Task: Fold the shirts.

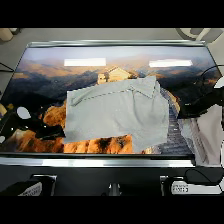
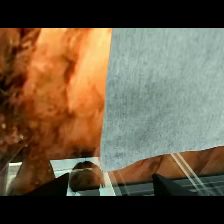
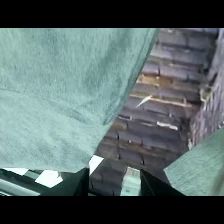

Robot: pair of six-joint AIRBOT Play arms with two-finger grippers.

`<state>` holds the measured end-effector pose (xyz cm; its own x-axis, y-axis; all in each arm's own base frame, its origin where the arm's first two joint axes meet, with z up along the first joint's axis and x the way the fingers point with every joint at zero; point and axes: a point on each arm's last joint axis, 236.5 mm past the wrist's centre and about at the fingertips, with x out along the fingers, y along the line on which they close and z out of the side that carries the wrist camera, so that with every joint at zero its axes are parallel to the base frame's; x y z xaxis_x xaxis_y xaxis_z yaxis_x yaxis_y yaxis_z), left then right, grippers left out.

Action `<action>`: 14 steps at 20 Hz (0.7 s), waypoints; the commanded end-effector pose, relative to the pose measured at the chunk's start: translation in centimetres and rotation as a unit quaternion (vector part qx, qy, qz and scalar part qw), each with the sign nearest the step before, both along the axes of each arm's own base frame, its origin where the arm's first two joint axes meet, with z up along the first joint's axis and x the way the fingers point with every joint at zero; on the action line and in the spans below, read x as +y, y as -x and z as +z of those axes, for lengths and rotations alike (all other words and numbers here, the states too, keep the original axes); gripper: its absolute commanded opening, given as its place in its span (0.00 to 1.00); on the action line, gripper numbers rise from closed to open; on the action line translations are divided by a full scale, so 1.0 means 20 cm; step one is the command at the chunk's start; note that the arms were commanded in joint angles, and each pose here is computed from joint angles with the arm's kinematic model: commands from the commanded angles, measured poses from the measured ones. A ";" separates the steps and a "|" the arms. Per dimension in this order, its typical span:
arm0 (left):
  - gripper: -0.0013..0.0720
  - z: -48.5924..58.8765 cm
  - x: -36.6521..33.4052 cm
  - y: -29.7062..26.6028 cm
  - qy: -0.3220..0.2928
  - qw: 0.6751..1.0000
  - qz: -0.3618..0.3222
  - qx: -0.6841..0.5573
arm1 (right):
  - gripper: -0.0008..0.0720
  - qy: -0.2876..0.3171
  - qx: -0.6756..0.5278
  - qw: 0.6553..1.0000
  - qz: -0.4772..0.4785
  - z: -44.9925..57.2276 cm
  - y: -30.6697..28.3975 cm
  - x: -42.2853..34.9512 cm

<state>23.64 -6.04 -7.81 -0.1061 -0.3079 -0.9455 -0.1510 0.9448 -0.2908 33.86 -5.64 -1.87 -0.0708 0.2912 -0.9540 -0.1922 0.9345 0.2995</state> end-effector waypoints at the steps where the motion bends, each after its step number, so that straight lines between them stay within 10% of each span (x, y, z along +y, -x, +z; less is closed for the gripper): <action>1: 0.83 -0.10 -0.06 0.05 0.025 0.999 0.022 -0.009 | 0.46 -0.035 0.026 0.999 0.017 -0.09 0.10 0.07; 8: 0.83 -0.16 -0.17 0.01 0.035 0.999 0.005 -0.019 | 0.57 -0.026 0.018 0.999 0.030 -0.13 0.10 0.05; 9: 0.74 -0.18 -0.17 -0.02 0.032 0.999 0.012 -0.027 | 0.72 -0.032 0.029 0.999 0.031 -0.15 0.14 0.07; 11: 0.19 -0.18 -0.17 -0.06 0.028 0.998 0.035 -0.036 | 0.72 -0.046 0.037 0.998 0.033 -0.22 0.18 0.11; 14: 0.06 -0.16 -0.17 -0.09 0.028 0.998 0.035 -0.047 | 0.71 -0.049 0.028 0.998 0.019 -0.32 0.19 0.13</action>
<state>24.36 -9.55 -11.11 -0.0344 -0.3731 -0.9271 -0.1782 0.9151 -0.3617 30.28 -3.54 -6.60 -0.1550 0.3674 -0.9170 -0.2169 0.8930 0.3944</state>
